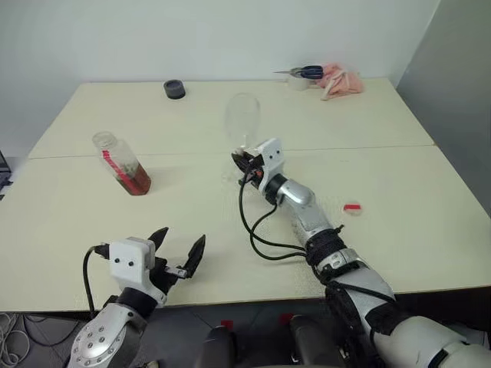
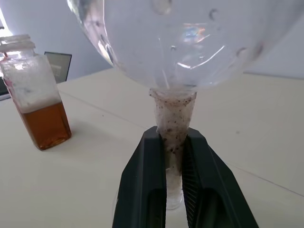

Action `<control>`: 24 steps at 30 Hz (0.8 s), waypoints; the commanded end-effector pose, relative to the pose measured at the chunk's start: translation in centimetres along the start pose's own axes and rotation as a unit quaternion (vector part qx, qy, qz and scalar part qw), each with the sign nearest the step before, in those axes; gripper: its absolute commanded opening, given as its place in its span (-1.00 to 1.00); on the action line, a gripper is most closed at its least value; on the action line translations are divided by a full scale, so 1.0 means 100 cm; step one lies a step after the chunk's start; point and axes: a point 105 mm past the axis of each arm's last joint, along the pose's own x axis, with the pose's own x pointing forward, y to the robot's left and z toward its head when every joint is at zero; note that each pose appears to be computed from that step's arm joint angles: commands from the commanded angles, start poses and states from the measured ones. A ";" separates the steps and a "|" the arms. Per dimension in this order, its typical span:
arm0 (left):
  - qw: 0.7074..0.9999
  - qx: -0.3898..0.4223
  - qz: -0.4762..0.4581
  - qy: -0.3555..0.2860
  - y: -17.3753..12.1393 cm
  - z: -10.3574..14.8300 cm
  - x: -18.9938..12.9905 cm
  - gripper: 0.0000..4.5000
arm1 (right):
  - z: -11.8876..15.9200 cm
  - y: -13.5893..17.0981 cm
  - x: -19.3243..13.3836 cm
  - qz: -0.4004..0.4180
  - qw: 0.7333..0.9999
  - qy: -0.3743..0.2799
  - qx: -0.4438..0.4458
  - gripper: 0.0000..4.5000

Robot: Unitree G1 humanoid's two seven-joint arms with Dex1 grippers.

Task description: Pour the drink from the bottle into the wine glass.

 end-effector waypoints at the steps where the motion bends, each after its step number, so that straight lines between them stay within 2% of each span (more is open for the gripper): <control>1: 1.000 0.008 -0.004 -0.020 -0.003 0.012 -0.002 1.00 | 0.006 0.004 0.007 0.001 1.000 -0.014 -0.025 -0.93; 5: 1.000 0.017 0.000 -0.022 -0.002 0.014 0.000 1.00 | -0.005 0.010 0.008 0.003 1.000 0.003 -0.030 -0.93; 20: 0.999 0.022 -0.002 -0.025 0.000 0.019 0.003 1.00 | -0.014 0.013 0.006 -0.010 0.998 0.010 -0.053 -0.93; 24: 0.999 0.024 -0.002 -0.030 0.002 0.021 0.007 1.00 | -0.017 0.014 0.004 -0.005 0.998 0.013 -0.054 -0.37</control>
